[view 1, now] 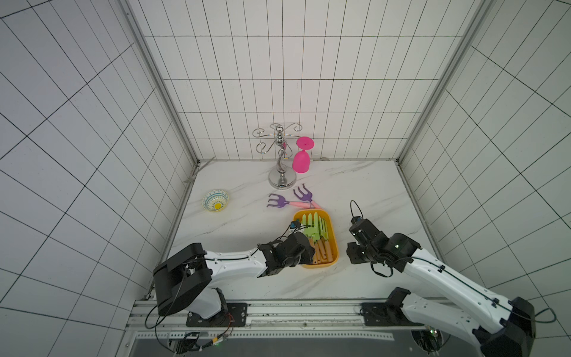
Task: Put the rake into the storage box
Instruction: Place the rake in the storage box.
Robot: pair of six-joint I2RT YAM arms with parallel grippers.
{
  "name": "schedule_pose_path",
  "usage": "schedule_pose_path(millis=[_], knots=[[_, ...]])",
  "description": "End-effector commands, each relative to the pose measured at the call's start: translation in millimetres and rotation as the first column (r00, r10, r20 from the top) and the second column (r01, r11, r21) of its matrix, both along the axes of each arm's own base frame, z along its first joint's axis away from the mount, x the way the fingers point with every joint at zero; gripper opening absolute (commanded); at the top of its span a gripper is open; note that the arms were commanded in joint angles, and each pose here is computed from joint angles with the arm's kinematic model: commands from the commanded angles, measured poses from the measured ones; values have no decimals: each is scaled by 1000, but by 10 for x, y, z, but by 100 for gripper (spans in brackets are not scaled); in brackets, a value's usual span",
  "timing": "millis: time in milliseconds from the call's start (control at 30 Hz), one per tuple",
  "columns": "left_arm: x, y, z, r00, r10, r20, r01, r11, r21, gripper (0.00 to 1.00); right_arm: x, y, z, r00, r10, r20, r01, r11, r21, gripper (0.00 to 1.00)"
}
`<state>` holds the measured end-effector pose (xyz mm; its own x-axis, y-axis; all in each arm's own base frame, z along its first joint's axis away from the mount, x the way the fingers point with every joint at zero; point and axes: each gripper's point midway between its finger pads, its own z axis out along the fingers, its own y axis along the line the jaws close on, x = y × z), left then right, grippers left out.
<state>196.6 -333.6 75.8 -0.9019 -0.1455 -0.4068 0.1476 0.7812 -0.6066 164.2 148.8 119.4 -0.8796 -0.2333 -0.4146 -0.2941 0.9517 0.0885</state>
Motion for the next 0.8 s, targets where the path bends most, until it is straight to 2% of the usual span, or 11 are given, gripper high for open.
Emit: schedule_pose_path(millis=[0,133,233,300,400,467,633,767], knots=[[51,-42,76,999,25,31,-23,998,-51,8,19,-19,46,1000,3,22,-2,1000,-9,45],[23,8,9,999,40,27,-39,999,-38,9,14,-13,12,1000,2,15,-2,1000,-11,45],[6,87,-60,998,64,12,-64,998,-6,14,17,-13,-25,1000,-1,6,1,1000,-22,45],[-11,125,-83,997,77,7,-77,997,12,23,33,-20,-38,1000,-8,8,8,999,-31,45],[-27,146,-57,996,84,16,-84,996,26,43,70,-8,-27,1000,-9,16,9,999,-41,45],[-24,159,-30,996,90,24,-91,995,44,51,104,17,-7,1000,-4,25,5,999,-42,46],[-48,143,98,996,70,50,-74,994,84,56,190,118,67,999,8,37,-7,999,-34,46],[-76,102,378,994,46,102,-57,993,100,60,260,188,139,998,13,58,-12,1000,-17,46]])
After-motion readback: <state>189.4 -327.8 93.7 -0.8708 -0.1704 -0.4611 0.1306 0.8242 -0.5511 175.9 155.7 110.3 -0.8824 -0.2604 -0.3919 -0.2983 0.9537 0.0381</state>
